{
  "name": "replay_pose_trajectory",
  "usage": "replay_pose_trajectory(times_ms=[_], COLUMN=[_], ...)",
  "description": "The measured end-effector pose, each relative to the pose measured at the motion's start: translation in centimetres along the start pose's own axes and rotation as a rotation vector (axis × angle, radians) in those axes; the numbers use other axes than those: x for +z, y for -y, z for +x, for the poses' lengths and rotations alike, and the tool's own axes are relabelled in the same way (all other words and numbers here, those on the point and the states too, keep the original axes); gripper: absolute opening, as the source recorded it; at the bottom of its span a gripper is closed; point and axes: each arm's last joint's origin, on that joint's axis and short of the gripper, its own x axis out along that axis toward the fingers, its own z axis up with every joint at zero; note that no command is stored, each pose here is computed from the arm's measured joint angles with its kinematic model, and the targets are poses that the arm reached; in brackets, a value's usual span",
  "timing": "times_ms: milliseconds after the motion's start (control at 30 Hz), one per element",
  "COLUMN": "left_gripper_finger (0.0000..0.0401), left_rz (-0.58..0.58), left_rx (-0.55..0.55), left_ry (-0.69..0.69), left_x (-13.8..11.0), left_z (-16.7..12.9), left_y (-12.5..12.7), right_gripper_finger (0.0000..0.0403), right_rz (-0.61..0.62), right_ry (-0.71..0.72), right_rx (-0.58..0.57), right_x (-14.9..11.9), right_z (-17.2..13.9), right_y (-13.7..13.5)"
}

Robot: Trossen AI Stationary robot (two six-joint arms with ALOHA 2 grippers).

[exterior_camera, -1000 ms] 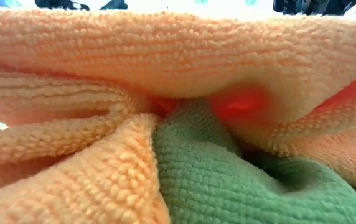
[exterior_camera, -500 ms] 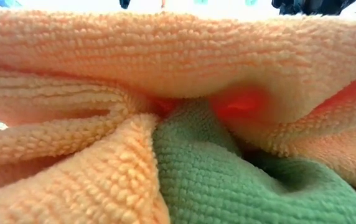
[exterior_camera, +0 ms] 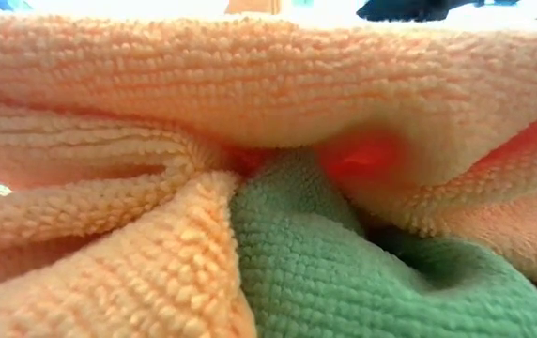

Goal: Sort microfiber towel by color & place in baskets
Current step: Put the orange microfiber towel into the bottom transparent bin

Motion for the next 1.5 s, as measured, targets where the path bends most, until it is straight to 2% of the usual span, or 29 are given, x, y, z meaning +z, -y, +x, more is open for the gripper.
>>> replay_pose_trajectory(times_ms=[200,367,567,767,833,933,1167,1200,1367,1500], left_gripper_finger=[0.0000,0.0000,0.0000,0.0000,0.0000,0.0000,0.0000,0.0000,0.0024,0.0061], left_rz=[0.020,0.033,0.036,0.030,0.029,0.022,0.029,0.031,0.011,0.010], left_rx=[-0.105,-0.135,-0.143,-0.165,-0.165,-0.170,-0.184,-0.185,-0.187,-0.196], left_ry=[-0.072,-0.125,-0.136,-0.115,-0.115,-0.124,-0.153,-0.163,-0.229,-0.304], left_x=[-1.3,-2.5,-2.3,-2.0,-1.9,-2.0,-2.2,-2.3,-3.0,-3.8], left_z=[3.0,5.0,5.8,5.6,5.5,5.5,5.3,5.3,5.2,5.1], left_y=[1.4,2.3,2.7,2.7,2.7,2.8,3.1,3.1,3.1,3.0], right_gripper_finger=[0.0160,0.0212,0.0239,0.0239,0.0229,0.0186,0.0018,0.0010,0.0031,0.0012], right_rz=[-0.096,-0.157,-0.184,-0.180,-0.165,-0.153,-0.150,-0.147,-0.150,-0.151], right_ry=[0.093,0.182,0.214,0.230,0.227,0.216,0.204,0.203,0.190,0.183], right_rx=[0.013,-0.081,-0.140,-0.091,-0.082,-0.087,-0.064,-0.063,-0.063,-0.064], right_x=[-0.1,-0.3,-0.8,-1.4,-1.6,-1.9,-2.0,-2.0,-2.1,-2.2], right_z=[2.3,4.0,5.3,6.7,7.1,7.3,7.3,7.3,7.3,7.3], right_y=[-1.1,-1.5,-1.7,-1.5,-1.4,-1.3,-1.4,-1.4,-1.3,-1.3])
